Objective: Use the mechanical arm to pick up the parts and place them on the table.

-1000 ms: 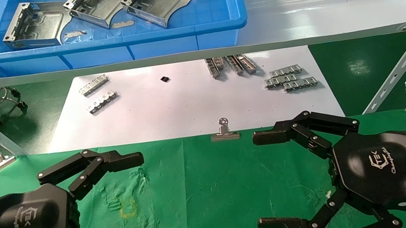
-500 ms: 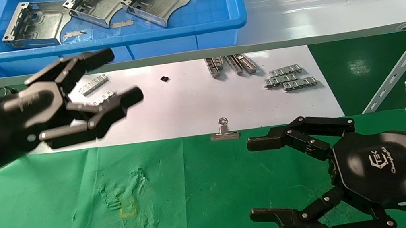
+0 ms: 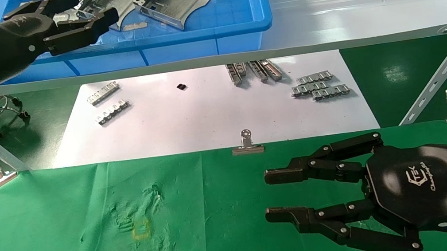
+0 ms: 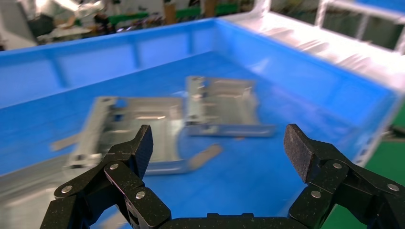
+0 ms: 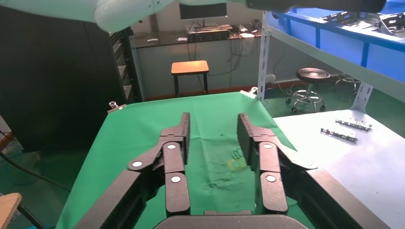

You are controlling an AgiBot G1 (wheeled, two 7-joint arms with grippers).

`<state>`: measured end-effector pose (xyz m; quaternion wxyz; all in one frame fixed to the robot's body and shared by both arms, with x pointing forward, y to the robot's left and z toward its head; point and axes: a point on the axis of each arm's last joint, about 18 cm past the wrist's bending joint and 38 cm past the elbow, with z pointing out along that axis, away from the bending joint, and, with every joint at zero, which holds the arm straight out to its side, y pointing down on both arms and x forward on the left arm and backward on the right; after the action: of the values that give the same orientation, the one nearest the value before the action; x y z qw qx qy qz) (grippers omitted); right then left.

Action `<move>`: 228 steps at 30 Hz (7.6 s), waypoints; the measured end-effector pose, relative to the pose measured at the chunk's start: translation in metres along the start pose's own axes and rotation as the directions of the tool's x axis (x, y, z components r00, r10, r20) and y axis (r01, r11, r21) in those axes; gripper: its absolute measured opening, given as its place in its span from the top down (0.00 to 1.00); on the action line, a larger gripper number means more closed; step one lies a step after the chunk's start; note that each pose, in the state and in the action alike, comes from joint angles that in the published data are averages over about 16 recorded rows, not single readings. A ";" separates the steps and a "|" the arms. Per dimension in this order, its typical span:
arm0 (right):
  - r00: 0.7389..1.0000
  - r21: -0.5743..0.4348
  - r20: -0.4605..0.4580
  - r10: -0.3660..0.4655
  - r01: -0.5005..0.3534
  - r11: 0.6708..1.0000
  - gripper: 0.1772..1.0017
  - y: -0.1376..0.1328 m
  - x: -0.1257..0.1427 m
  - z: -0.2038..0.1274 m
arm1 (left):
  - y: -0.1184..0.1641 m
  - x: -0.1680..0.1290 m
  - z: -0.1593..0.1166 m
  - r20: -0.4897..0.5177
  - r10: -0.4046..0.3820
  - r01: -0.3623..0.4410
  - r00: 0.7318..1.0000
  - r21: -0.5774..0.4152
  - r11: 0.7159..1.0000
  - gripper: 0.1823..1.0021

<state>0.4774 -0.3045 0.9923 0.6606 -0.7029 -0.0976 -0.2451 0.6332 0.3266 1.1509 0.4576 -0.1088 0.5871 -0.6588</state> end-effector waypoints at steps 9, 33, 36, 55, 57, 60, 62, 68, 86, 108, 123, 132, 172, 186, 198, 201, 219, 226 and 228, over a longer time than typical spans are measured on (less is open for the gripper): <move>1.000 0.000 0.000 0.000 0.000 1.000 0.79 0.000 0.000 0.000 | -0.020 -0.051 0.008 0.174 0.045 -0.028 0.984 -0.097 0.995 0.00; 1.000 0.000 0.000 0.000 0.000 1.000 0.98 0.000 0.000 0.000 | -0.024 -0.099 -0.022 0.348 0.068 0.018 0.935 -0.240 0.971 0.04; 1.000 0.000 0.000 0.000 0.000 1.000 0.98 0.000 0.000 0.000 | -0.021 -0.100 -0.021 0.355 0.071 0.021 0.932 -0.248 0.969 0.06; 1.000 0.000 0.000 0.000 0.000 1.000 0.98 0.000 0.000 0.000 | -0.008 -0.103 -0.020 0.384 0.101 0.018 0.918 -0.294 0.955 0.46; 1.000 0.000 0.000 0.000 0.000 1.000 0.98 0.000 0.000 0.000 | -0.007 -0.104 -0.020 0.388 0.105 0.017 0.916 -0.297 0.955 0.53; 1.000 0.000 0.000 0.000 0.000 1.000 0.98 0.000 0.000 0.000 | -0.007 -0.104 -0.020 0.393 0.109 0.016 0.913 -0.300 0.954 0.60; 1.000 0.000 0.000 0.000 0.000 1.000 0.98 0.000 0.000 0.000 | -0.007 -0.105 -0.020 0.397 0.111 0.015 0.911 -0.301 0.954 0.66; 1.000 0.000 0.000 0.000 0.000 1.000 0.98 0.000 0.000 0.000 | -0.009 -0.107 -0.020 0.408 0.121 0.006 0.905 -0.297 0.955 0.79; 1.000 0.000 0.000 0.000 0.000 1.000 0.98 0.000 0.000 0.000 | -0.042 -0.081 -0.024 0.285 0.109 -0.070 0.952 -0.142 0.987 0.90; 1.000 0.000 0.000 0.000 0.000 1.000 0.98 0.000 0.000 0.000 | -0.016 0.033 -0.067 -0.327 0.459 -0.459 0.826 0.082 0.885 0.90; 1.000 0.000 0.000 0.000 0.000 1.000 0.98 0.000 0.000 0.000 | 0.076 0.054 -0.079 -0.528 0.515 -0.624 0.675 -0.037 0.781 0.90; 1.000 0.000 0.000 0.000 0.000 1.000 0.98 0.000 0.000 0.000 | 0.135 0.062 -0.079 -0.587 0.489 -0.660 0.646 -0.108 0.743 0.90; 1.000 0.000 0.000 0.000 0.000 1.000 0.98 0.000 0.000 0.000 | 0.185 0.065 -0.076 -0.599 0.465 -0.676 0.652 -0.181 0.714 0.79; 1.000 0.000 0.000 0.000 0.000 1.000 0.98 0.000 0.000 0.000 | 0.153 0.083 -0.086 -0.596 0.348 -0.529 0.724 -0.154 0.835 0.46; 1.000 0.000 0.000 0.000 0.000 1.000 0.90 0.000 0.000 0.000 | 0.137 0.099 -0.090 -0.564 0.284 -0.416 0.775 -0.118 0.902 0.16; 1.000 0.000 0.000 0.000 0.000 1.000 0.85 0.000 0.000 0.000 | 0.133 0.104 -0.091 -0.559 0.266 -0.386 0.786 -0.108 0.916 0.10; 1.000 0.000 0.000 0.000 0.000 1.000 0.39 0.000 0.000 0.000 | 0.102 0.131 -0.107 -0.553 0.145 -0.206 0.821 -0.050 0.977 0.00; 1.000 0.000 0.000 0.000 0.000 1.000 0.21 0.000 0.000 0.000 | 0.089 0.143 -0.115 -0.562 0.096 -0.137 0.821 -0.032 0.990 0.00; 1.000 0.000 0.000 0.000 0.000 1.000 0.17 0.000 0.000 0.000 | 0.085 0.146 -0.117 -0.566 0.082 -0.118 0.820 -0.028 0.993 0.00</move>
<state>0.4774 -0.3045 0.9923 0.6606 -0.7029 -0.0976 -0.2451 0.5125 0.3079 0.9851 0.2941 0.1073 0.7210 -0.6182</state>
